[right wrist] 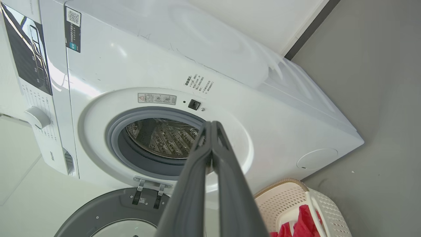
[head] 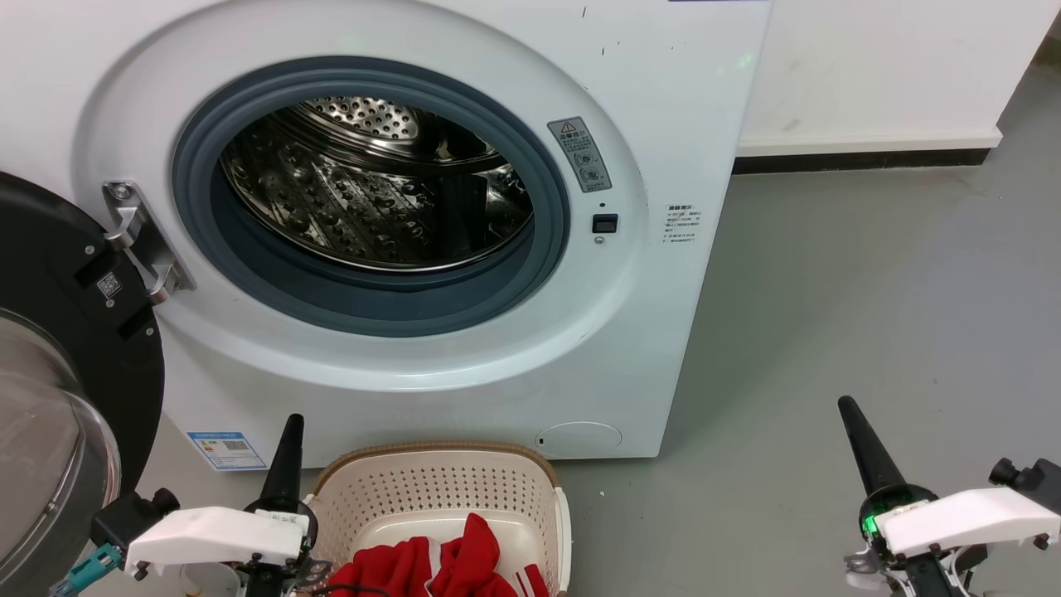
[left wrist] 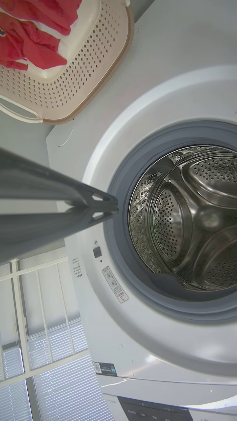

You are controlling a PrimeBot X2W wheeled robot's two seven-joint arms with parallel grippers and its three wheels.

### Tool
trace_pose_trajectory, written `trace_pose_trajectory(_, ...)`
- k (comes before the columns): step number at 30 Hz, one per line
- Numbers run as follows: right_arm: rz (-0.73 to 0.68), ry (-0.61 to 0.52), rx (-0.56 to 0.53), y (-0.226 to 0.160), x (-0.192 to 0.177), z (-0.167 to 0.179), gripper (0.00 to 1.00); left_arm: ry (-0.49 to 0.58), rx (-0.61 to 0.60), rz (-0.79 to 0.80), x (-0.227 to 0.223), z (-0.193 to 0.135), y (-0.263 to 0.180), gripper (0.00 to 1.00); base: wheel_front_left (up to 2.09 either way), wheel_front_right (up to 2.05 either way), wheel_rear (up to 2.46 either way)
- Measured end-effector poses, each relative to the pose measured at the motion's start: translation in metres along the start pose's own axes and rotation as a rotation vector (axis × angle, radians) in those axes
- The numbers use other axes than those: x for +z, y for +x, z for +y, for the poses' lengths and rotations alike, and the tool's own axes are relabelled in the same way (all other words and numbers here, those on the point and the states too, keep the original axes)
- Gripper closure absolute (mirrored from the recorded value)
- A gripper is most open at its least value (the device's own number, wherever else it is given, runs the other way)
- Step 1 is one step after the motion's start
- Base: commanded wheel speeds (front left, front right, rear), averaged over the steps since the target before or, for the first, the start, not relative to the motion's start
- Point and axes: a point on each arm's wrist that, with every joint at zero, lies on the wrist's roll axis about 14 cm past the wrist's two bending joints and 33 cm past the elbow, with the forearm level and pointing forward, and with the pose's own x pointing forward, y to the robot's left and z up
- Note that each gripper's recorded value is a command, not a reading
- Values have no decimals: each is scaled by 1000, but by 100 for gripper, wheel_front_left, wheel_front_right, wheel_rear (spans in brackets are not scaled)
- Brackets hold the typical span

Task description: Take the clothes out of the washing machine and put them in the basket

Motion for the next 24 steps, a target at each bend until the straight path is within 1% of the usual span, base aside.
trace_pose_trajectory(24, -49, 228, -4, 6, 14, -4, 100, -229, -16, -2, 3, -3, 5, 100, 0, 0, 0)
